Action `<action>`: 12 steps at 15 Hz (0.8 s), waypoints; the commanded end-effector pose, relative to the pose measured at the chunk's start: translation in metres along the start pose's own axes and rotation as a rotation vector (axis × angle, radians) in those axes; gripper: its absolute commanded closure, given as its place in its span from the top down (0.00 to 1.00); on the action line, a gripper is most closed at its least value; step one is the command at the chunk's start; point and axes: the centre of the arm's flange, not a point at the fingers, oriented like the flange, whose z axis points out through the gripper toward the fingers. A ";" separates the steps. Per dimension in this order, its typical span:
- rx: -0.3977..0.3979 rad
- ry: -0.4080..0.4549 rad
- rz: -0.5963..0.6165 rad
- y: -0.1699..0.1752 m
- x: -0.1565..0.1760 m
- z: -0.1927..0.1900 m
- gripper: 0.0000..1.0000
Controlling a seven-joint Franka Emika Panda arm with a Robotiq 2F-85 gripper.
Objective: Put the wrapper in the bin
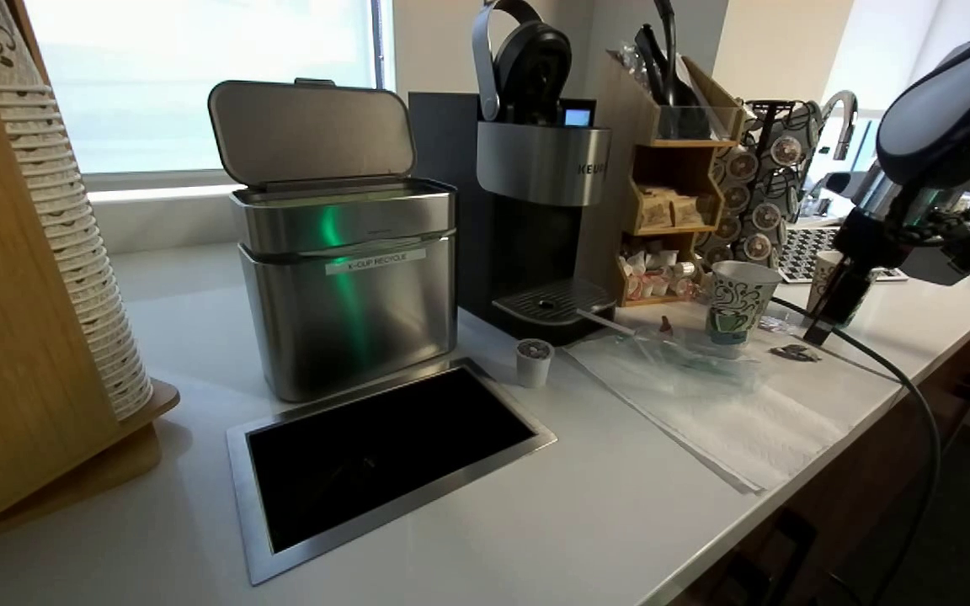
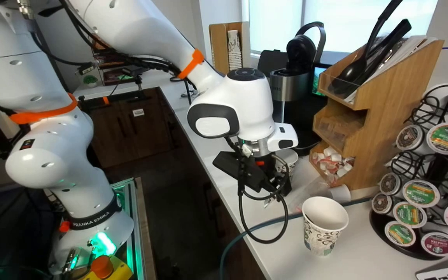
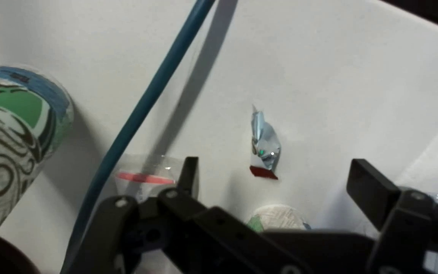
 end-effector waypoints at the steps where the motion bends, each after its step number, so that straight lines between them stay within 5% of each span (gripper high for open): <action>1: 0.016 -0.001 -0.010 0.008 -0.003 0.025 0.96; 9: 0.028 0.040 0.013 0.011 0.008 0.036 0.72; 10: 0.028 0.038 0.016 0.012 0.009 0.037 0.59; 12: 0.030 0.033 0.021 0.014 0.009 0.041 0.53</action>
